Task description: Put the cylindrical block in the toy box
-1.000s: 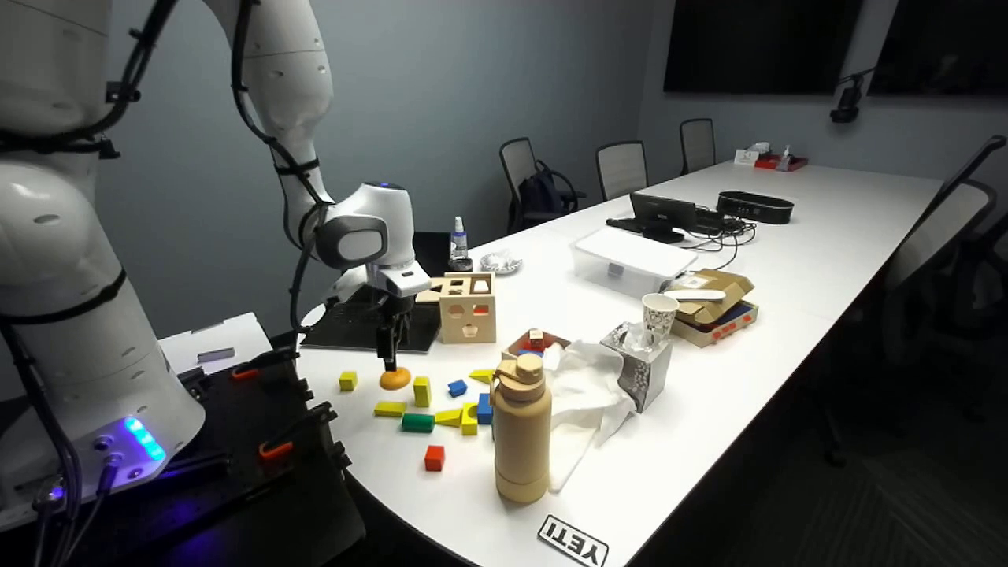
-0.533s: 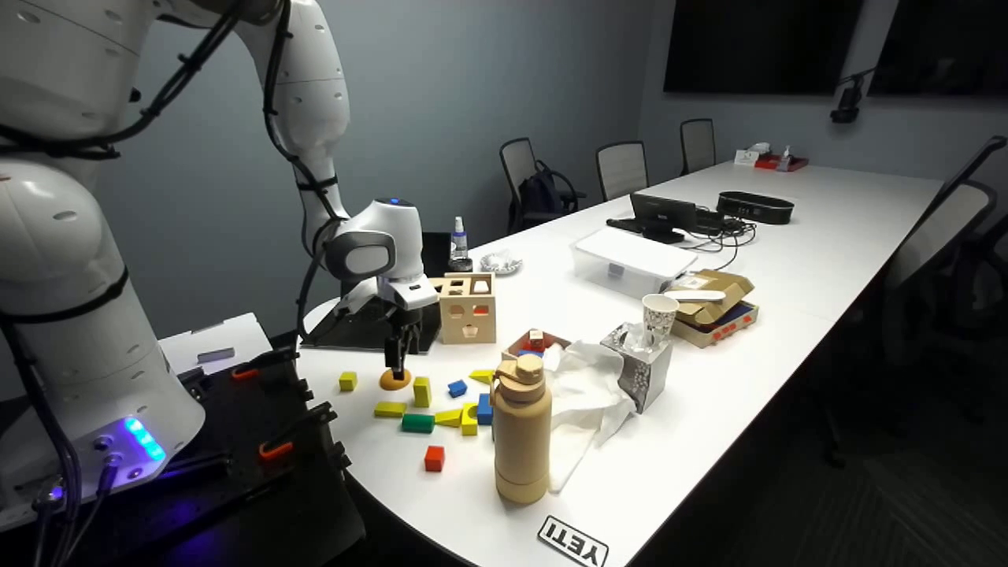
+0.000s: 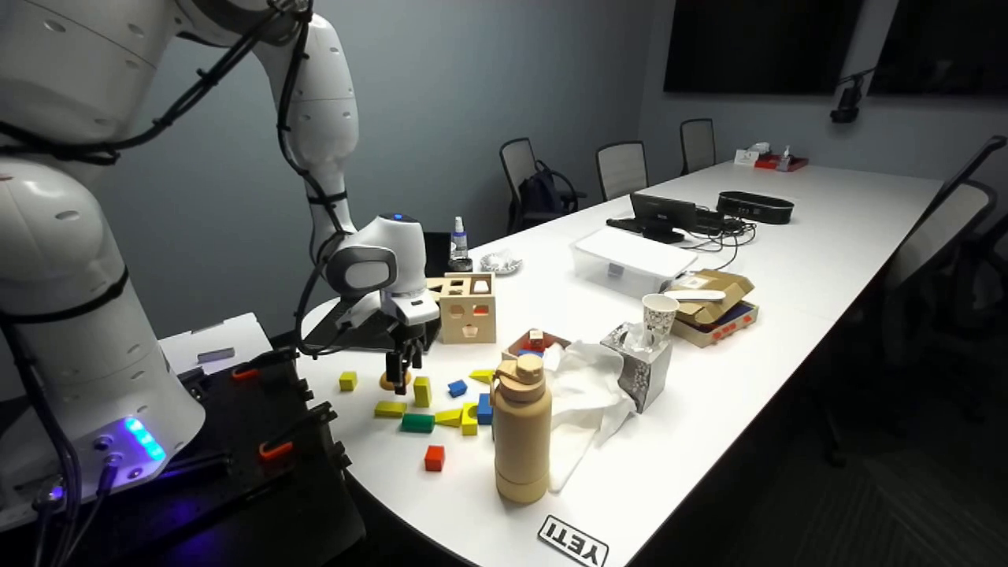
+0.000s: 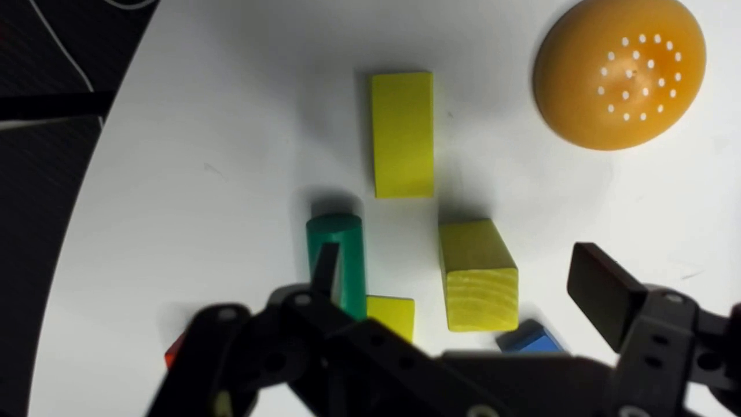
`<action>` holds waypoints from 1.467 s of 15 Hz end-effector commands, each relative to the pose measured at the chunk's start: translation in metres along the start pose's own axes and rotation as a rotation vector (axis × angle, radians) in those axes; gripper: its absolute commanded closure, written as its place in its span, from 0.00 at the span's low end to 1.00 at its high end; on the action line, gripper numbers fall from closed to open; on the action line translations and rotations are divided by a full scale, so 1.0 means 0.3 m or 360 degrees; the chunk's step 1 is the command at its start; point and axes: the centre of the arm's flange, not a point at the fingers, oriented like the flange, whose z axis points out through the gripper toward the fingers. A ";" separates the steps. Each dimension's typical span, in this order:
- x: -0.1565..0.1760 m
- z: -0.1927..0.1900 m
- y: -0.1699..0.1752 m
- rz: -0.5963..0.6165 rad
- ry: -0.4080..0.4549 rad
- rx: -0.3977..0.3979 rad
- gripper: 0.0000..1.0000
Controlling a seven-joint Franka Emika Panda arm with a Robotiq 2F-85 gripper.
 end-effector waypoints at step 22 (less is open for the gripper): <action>0.078 -0.042 -0.092 -0.0100 0.0111 0.0065 0.92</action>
